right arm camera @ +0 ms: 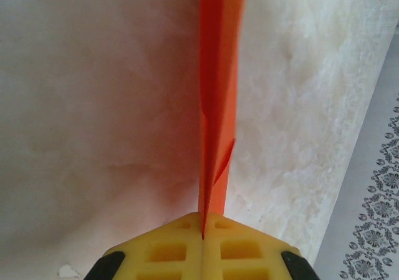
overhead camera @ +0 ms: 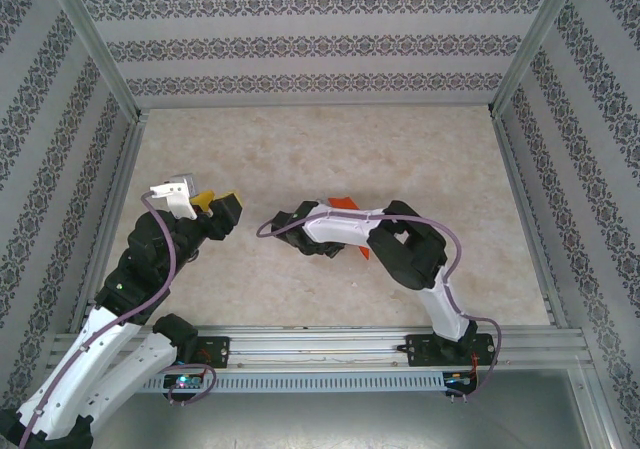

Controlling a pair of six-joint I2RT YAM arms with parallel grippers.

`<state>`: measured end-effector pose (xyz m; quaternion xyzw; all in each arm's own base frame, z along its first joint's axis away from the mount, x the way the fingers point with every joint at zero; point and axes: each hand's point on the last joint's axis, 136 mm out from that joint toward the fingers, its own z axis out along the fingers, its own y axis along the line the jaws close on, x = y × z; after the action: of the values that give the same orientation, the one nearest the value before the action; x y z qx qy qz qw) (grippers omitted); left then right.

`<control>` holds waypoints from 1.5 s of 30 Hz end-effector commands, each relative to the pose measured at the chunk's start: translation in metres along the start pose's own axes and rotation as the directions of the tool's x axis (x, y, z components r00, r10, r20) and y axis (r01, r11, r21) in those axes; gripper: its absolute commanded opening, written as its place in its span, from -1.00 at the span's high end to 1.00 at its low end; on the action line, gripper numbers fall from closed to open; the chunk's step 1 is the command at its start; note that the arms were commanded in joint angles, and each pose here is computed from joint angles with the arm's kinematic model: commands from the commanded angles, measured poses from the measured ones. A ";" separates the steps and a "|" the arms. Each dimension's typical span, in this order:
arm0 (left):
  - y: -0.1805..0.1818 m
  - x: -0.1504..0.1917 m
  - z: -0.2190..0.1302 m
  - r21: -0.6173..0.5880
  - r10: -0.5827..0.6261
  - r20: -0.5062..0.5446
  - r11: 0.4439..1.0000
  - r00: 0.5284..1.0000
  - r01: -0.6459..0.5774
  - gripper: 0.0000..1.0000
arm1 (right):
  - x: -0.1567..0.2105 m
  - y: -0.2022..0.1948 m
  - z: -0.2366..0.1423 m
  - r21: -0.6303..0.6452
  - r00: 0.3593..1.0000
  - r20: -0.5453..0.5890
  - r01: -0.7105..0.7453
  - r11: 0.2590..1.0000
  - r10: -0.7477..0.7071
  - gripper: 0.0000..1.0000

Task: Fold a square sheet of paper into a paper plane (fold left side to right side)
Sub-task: Turn over the paper at the center of the table.

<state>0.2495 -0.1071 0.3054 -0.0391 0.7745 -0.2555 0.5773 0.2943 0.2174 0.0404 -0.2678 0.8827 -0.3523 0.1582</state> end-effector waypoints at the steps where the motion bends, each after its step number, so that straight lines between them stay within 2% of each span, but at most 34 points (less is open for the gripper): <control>1: -0.001 -0.009 -0.003 -0.008 0.028 0.019 1.000 0.999 -0.028 -0.35 | 0.000 0.009 0.000 -0.016 1.000 -0.020 -0.009 1.000 0.009 1.00; 6: -0.002 -0.008 -0.001 -0.004 0.032 0.011 0.999 0.999 -0.032 -0.36 | 0.000 0.022 0.004 -0.061 0.999 -0.034 -0.012 0.998 0.010 1.00; 10: -0.003 -0.007 0.001 -0.001 0.032 0.009 0.999 0.999 -0.032 -0.35 | 0.000 0.026 0.003 -0.084 0.999 -0.034 -0.017 0.996 0.015 0.90; 21: -0.003 -0.006 0.003 0.003 0.034 0.000 0.999 0.999 -0.034 -0.37 | -0.004 0.023 -0.006 -0.143 0.998 -0.014 -0.063 0.988 0.062 0.32; 27: -0.008 -0.004 0.005 0.024 0.026 -0.011 0.999 1.000 -0.026 -0.37 | -0.008 0.016 -0.021 -0.224 0.991 0.014 -0.130 0.966 0.136 -0.06; 32: -0.013 0.000 0.010 0.051 0.017 -0.048 0.999 0.999 -0.014 -0.44 | -0.012 0.009 -0.037 -0.351 0.971 0.033 -0.212 0.912 0.239 -0.38; 38: -0.018 0.010 0.022 0.076 -0.016 -0.097 0.997 0.995 0.024 -0.51 | -0.010 -0.013 -0.052 -0.451 0.936 0.051 -0.288 0.845 0.347 -0.65; 42: -0.023 0.024 0.033 0.107 -0.048 -0.142 0.992 0.989 0.063 -0.53 | -0.002 -0.028 -0.053 -0.523 0.900 0.037 -0.353 0.776 0.434 -0.70; 45: -0.023 0.036 0.041 0.113 -0.060 -0.184 0.990 0.981 0.081 -0.53 | 0.004 -0.039 -0.053 -0.608 0.856 0.024 -0.398 0.687 0.517 -0.70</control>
<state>0.2677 -0.1450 0.2716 -0.0086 0.8153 -0.2932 0.4993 0.2797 0.2190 0.0970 -0.1359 0.9642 -0.0507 0.2218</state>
